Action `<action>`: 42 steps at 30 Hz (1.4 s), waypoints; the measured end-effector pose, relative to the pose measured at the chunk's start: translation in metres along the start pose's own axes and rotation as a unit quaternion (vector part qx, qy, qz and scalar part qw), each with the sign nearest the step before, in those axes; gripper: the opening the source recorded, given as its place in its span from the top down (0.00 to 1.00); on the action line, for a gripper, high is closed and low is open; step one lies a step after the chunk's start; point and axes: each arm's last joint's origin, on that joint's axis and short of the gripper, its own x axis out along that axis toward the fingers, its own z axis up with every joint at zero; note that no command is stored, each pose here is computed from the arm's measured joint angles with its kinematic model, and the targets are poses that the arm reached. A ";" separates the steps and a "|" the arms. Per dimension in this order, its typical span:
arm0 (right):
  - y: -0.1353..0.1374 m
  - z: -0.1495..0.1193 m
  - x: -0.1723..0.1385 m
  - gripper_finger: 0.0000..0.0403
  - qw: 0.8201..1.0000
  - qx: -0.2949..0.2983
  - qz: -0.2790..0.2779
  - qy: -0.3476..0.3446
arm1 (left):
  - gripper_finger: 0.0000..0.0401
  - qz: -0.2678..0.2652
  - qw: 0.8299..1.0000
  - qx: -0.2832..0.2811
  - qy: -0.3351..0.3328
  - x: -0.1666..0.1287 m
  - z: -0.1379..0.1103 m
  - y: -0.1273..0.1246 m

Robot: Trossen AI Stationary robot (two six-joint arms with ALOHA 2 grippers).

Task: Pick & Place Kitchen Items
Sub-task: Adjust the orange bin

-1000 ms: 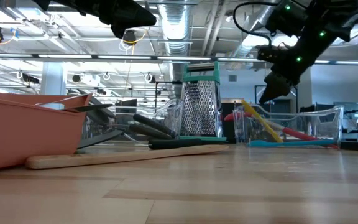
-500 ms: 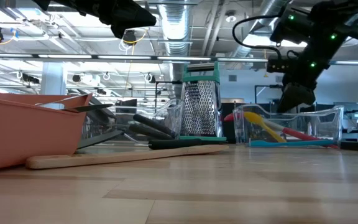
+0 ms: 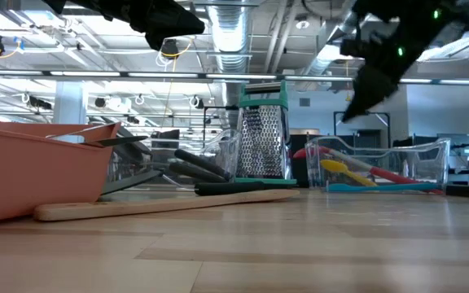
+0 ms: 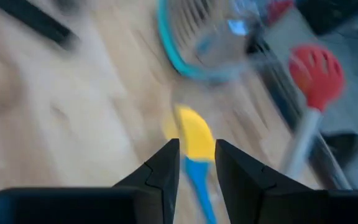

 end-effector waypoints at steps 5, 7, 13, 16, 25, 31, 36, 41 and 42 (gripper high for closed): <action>0.013 0.027 -0.026 0.76 0.993 0.070 0.075 -0.063 | 0.96 -0.002 1.000 0.000 0.000 0.000 0.000 0.000; 0.021 0.033 -0.035 0.76 0.987 0.082 0.100 -0.092 | 0.96 -0.002 1.000 0.000 0.000 0.000 0.000 0.000; 0.045 0.038 -0.057 0.81 0.969 0.084 0.167 -0.159 | 0.96 -0.002 1.000 0.000 0.000 0.000 0.000 0.000; 0.055 0.037 -0.067 0.85 0.960 0.081 0.195 -0.182 | 0.96 -0.002 1.000 0.000 0.000 0.000 0.000 0.000; 0.075 0.025 -0.083 0.90 0.946 0.057 0.246 -0.205 | 0.96 -0.020 1.000 -0.022 0.000 0.000 0.000 -0.001; 0.081 0.021 -0.091 0.93 0.942 0.046 0.260 -0.210 | 0.96 -0.067 0.997 -0.042 0.002 0.000 0.000 -0.004; 0.093 0.018 -0.082 0.96 0.947 0.027 0.251 -0.197 | 0.96 -0.095 0.995 -0.040 0.005 0.000 -0.001 -0.012; 0.106 0.017 -0.066 0.98 0.956 -0.019 0.230 -0.183 | 0.96 -0.121 0.991 -0.051 0.020 0.008 -0.009 -0.029; 0.107 0.016 -0.063 0.98 0.957 -0.027 0.226 -0.180 | 0.96 -0.123 0.990 -0.067 0.025 0.011 -0.011 -0.034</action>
